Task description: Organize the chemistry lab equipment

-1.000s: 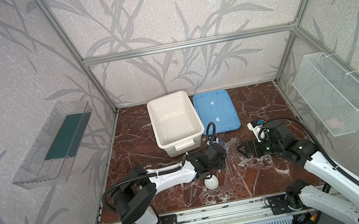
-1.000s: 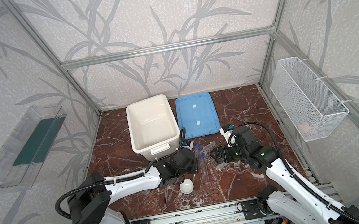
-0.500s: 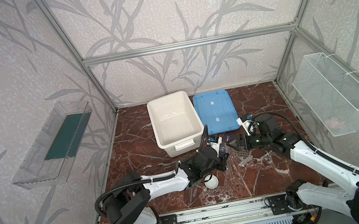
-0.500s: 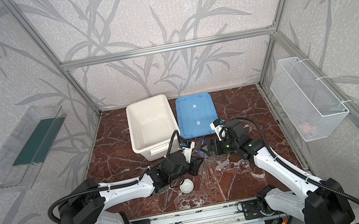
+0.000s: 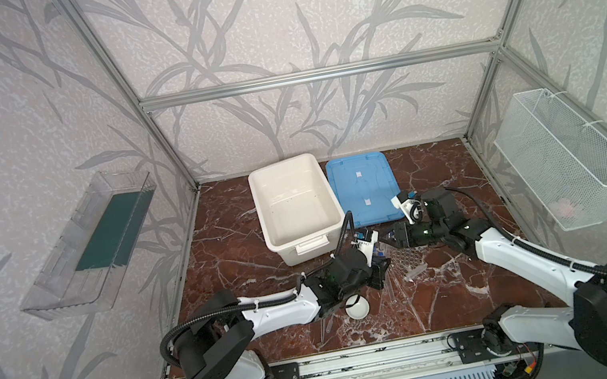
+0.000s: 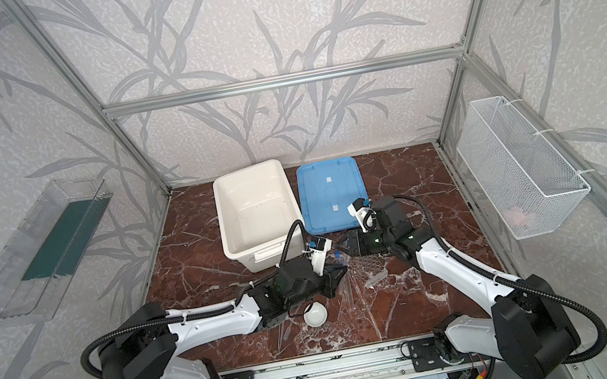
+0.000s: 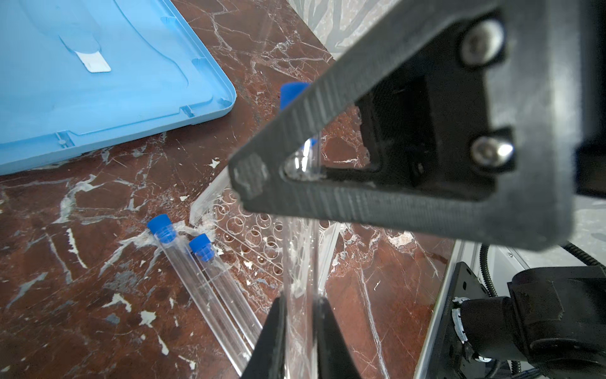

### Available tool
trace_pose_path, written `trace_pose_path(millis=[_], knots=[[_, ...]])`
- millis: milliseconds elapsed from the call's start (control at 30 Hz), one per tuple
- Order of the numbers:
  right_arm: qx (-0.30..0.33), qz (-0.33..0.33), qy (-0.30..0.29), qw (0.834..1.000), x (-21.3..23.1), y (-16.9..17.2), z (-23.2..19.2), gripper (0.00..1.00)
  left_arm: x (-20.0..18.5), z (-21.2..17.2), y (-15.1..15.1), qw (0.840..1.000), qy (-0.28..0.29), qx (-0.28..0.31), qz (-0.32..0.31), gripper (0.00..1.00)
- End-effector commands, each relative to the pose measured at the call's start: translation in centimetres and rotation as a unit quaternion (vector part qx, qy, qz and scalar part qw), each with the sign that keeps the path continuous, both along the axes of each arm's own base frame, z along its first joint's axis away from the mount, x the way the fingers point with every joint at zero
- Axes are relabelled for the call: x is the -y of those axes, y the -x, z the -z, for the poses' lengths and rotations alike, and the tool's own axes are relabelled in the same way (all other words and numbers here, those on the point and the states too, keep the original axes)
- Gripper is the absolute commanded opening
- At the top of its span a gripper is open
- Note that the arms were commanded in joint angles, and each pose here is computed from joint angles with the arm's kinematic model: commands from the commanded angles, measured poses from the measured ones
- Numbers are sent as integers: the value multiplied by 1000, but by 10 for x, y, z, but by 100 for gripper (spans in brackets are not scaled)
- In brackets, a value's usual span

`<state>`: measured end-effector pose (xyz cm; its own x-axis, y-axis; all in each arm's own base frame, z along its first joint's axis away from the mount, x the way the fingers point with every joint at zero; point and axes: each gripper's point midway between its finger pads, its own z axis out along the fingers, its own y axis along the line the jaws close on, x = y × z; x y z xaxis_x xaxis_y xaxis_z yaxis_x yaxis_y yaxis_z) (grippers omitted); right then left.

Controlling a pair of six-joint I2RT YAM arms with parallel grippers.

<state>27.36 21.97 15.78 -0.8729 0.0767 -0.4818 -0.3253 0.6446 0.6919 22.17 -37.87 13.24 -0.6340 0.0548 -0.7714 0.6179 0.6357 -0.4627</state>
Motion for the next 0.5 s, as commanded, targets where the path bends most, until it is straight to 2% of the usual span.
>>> trace_pose_path(millis=[0,233,467], knots=[[18,-2,-8,1000,-1,-3,-12,34,1,-1,2,1000,3,8,6,16],[15,-2,-4,1000,0,-3,-11,24,3,1,2,1000,2,6,8,16],[17,1,-1,1000,1,-2,-10,19,3,2,1,1000,3,4,5,17]])
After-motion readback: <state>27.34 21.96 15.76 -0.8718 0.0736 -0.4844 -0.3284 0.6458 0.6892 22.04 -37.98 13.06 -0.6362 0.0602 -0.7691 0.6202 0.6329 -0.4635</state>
